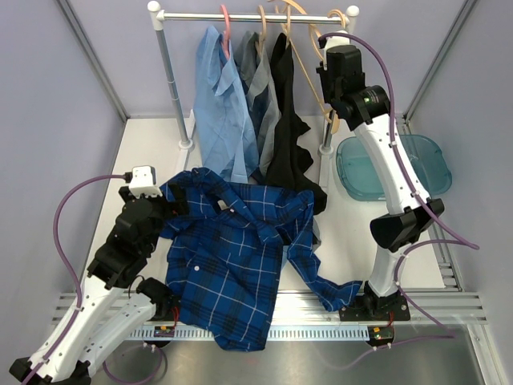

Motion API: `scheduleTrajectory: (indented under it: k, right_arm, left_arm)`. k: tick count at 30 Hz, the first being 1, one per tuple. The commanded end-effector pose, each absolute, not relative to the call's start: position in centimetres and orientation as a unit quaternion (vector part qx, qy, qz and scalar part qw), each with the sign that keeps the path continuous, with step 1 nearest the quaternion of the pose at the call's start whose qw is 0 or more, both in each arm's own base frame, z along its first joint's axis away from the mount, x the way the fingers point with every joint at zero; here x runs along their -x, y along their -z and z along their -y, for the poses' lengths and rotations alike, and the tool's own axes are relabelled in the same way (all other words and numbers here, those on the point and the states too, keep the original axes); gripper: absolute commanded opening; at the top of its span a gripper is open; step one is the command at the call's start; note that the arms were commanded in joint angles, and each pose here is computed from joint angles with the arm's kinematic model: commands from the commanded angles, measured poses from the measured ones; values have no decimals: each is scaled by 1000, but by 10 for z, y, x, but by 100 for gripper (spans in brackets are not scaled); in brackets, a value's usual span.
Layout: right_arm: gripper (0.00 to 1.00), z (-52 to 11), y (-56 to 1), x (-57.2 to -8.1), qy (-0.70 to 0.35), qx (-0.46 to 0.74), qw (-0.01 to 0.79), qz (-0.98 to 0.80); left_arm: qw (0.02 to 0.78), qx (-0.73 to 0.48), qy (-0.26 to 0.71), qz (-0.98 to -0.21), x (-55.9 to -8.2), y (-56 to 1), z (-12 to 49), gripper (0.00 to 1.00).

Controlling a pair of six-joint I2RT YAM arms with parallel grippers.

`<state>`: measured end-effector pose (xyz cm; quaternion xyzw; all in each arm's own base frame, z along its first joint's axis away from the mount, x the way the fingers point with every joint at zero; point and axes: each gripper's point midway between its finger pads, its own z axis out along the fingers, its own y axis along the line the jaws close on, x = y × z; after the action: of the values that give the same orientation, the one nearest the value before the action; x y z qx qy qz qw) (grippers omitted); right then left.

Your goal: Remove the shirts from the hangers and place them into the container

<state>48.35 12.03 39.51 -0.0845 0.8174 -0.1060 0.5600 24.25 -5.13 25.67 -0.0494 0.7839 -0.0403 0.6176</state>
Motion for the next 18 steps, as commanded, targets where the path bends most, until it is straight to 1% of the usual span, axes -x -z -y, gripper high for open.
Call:
scheduleTrajectory:
  k: [1,5,18]
  right_arm:
    - [0,-115,-389,-489,116,84,553,-821]
    - [0,-114,-391,-491,114,82,557,-818]
    - [0,-109,-430,-489,118,73,597,-790]
  left_arm:
    - [629,54,57,-773,-246,-264,56,93]
    - [631,56,58,-772,-246,-266,55,93]
    - [630,56,57,-773,-246,-265,55,93]
